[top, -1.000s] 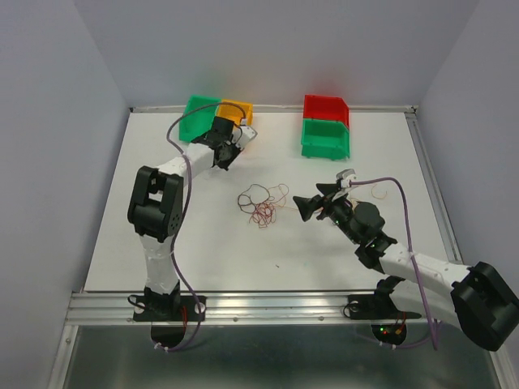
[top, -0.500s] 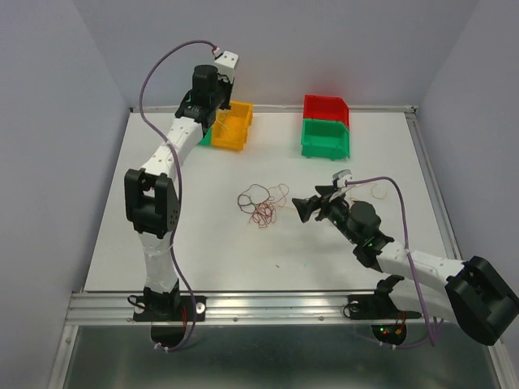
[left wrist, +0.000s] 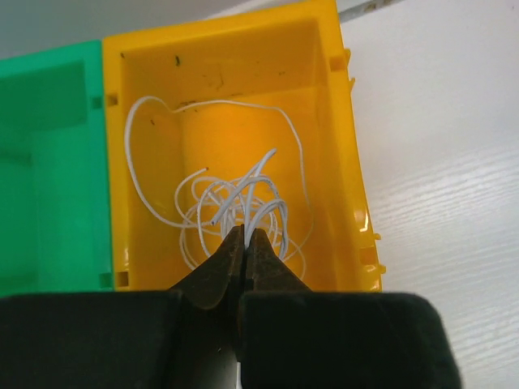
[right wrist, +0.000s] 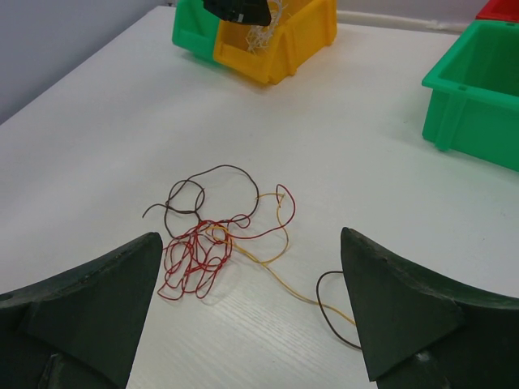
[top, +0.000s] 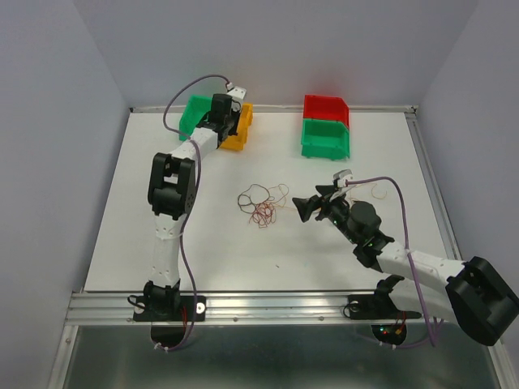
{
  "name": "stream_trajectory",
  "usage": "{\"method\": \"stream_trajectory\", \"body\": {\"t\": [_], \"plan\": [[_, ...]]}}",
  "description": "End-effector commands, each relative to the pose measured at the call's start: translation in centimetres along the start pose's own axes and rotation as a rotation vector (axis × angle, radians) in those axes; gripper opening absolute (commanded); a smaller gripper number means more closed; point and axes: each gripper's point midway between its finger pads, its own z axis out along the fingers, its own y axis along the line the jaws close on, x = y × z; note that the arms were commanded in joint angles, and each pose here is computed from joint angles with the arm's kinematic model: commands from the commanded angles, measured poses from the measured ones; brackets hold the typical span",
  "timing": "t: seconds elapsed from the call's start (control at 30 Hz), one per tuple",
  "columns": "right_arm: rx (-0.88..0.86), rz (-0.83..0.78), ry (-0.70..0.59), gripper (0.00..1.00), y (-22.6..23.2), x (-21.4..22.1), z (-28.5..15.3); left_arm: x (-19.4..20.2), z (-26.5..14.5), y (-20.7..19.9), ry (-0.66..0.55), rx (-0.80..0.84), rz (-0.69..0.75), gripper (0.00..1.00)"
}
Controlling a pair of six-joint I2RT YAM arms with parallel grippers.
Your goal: Untangle the cables
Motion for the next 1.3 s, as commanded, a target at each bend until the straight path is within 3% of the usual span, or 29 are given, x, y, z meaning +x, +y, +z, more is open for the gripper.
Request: {"method": "stream_trajectory", "body": {"t": [0.0, 0.07, 0.1, 0.13, 0.17, 0.27, 0.33, 0.43, 0.6, 0.73, 0.83, 0.93, 1.07, 1.27], "plan": [[0.0, -0.004, -0.056, 0.96, 0.1, -1.5, 0.2, -3.9, -1.1, -0.3, -0.109, 0.05, 0.011, 0.0], [-0.003, -0.003, -0.053, 0.96, 0.2, -1.4, 0.3, -4.3, -1.4, -0.3, -0.113, 0.052, 0.023, 0.09], [-0.004, -0.002, -0.052, 0.96, 0.2, -1.4, 0.3, -4.6, -1.7, -0.2, -0.114, 0.05, 0.031, 0.19], [-0.004, 0.0, -0.052, 0.96, 0.2, -1.4, 0.3, -4.6, -2.0, -0.2, -0.107, 0.049, 0.042, 0.48], [-0.004, 0.0, -0.052, 0.96, 0.2, -1.4, 0.3, -4.9, -2.3, 0.1, -0.111, 0.045, 0.047, 0.58], [-0.006, 0.005, -0.045, 0.96, 0.3, -1.3, 0.4, -7.5, -5.3, 0.2, -0.167, 0.056, 0.065, 0.71], [-0.006, 0.016, -0.031, 0.96, 0.5, -1.7, 0.7, -6.9, -6.4, -0.5, -0.168, 0.098, 0.08, 0.77], [0.072, 0.065, 0.147, 0.95, -0.3, 0.7, 0.8, -6.8, -9.4, -1.6, -0.18, 0.153, 0.107, 0.88], [0.176, 0.086, 0.227, 0.92, -1.8, 1.7, -0.1, -5.2, -14.3, -5.2, -0.149, 0.221, 0.247, 0.9], [0.177, 0.079, 0.219, 0.86, -1.9, 1.7, -0.6, -0.8, -17.4, -11.1, -0.059, 0.341, 0.41, 0.9], [0.135, 0.07, 0.243, 0.78, -1.3, 2.3, -0.2, 3.7, -18.0, -13.3, 0.029, 0.421, 0.464, 0.9], [0.113, 0.06, 0.289, 0.78, -0.9, 3.5, 0.7, 7.1, -17.9, -14.3, 0.067, 0.478, 0.473, 0.9], [0.104, 0.065, 0.299, 0.77, -0.6, 3.8, 2.0, 11.2, -15.9, -13.5, 0.148, 0.429, 0.508, 0.86], [0.086, 0.071, 0.296, 0.77, -0.3, 3.8, 2.9, 13.1, -14.5, -12.9, 0.207, 0.387, 0.508, 0.82]]}}
